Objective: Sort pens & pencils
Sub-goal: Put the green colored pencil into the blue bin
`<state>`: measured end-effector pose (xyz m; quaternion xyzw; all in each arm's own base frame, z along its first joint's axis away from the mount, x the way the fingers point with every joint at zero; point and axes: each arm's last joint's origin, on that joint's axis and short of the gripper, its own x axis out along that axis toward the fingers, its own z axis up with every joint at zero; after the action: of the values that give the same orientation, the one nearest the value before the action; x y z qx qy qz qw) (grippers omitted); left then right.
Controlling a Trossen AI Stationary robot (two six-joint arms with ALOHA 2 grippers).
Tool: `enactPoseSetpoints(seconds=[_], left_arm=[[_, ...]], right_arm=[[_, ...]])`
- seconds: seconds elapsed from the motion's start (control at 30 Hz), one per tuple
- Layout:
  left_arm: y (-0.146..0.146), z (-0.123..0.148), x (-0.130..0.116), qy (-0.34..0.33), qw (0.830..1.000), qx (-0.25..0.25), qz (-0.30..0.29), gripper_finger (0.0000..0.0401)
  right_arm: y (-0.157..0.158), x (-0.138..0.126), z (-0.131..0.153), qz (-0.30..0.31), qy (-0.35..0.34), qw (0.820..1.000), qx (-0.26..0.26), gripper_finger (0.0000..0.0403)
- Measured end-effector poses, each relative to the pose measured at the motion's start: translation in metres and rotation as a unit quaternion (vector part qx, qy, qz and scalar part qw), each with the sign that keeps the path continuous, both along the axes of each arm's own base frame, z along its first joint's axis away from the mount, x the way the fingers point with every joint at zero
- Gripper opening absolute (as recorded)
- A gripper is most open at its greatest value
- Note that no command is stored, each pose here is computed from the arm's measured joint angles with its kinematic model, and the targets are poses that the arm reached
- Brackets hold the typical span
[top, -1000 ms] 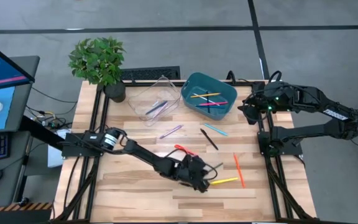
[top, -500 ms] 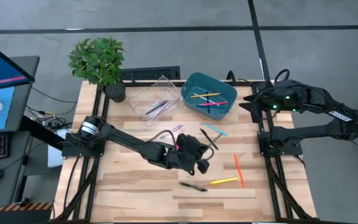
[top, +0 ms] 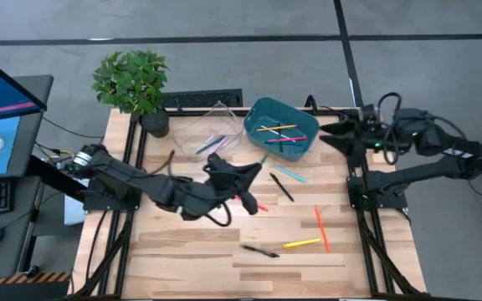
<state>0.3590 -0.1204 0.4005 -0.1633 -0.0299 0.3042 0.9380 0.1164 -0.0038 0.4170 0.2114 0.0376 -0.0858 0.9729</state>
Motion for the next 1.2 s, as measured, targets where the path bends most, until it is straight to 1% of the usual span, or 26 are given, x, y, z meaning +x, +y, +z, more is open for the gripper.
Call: enactPoseSetpoints(seconds=[0.03,0.13,0.2,0.27,0.4,0.5,0.6,0.73,0.87,1.2], left_arm=[[0.0,0.006,-0.003,-0.009,1.0,0.005,-0.002,0.0011],[-0.003,0.023,-0.014,-0.031,0.999,0.023,-0.011,0.0011],[-0.005,0.03,-0.017,-0.044,0.998,0.035,-0.014,0.0012],[-0.008,0.034,-0.018,-0.052,0.997,0.049,-0.017,0.0012],[-0.01,0.042,-0.021,-0.074,0.995,0.066,-0.023,0.0012],[-0.012,0.046,-0.022,-0.084,0.993,0.08,-0.029,0.0012],[-0.013,0.048,-0.023,-0.086,0.992,0.087,-0.029,0.0012],[-0.014,0.046,-0.023,-0.083,0.992,0.088,-0.038,0.0012],[-0.014,0.045,-0.022,-0.078,0.992,0.088,-0.043,0.0012],[-0.014,0.044,-0.022,-0.077,0.992,0.087,-0.042,0.0012]], right_arm=[[0.002,0.006,-0.003,0.008,-0.007,1.0,0.0,0.0227],[0.009,0.037,-0.014,0.029,-0.022,0.999,0.0,0.0227],[0.015,0.058,-0.026,0.042,-0.006,0.999,-0.012,0.0227],[0.02,0.08,-0.025,0.052,-0.042,0.997,-0.027,0.0227],[0.03,0.103,-0.015,0.065,-0.134,0.988,-0.042,0.0228],[0.032,0.118,-0.02,0.064,-0.143,0.987,-0.047,0.0231],[0.031,0.126,-0.022,0.064,-0.153,0.985,-0.047,0.0243],[0.03,0.136,-0.021,0.098,-0.188,0.977,-0.037,0.0269],[0.028,0.145,-0.023,0.118,-0.21,0.97,-0.023,0.029],[0.028,0.145,-0.021,0.131,-0.22,0.966,-0.022,0.0295]])
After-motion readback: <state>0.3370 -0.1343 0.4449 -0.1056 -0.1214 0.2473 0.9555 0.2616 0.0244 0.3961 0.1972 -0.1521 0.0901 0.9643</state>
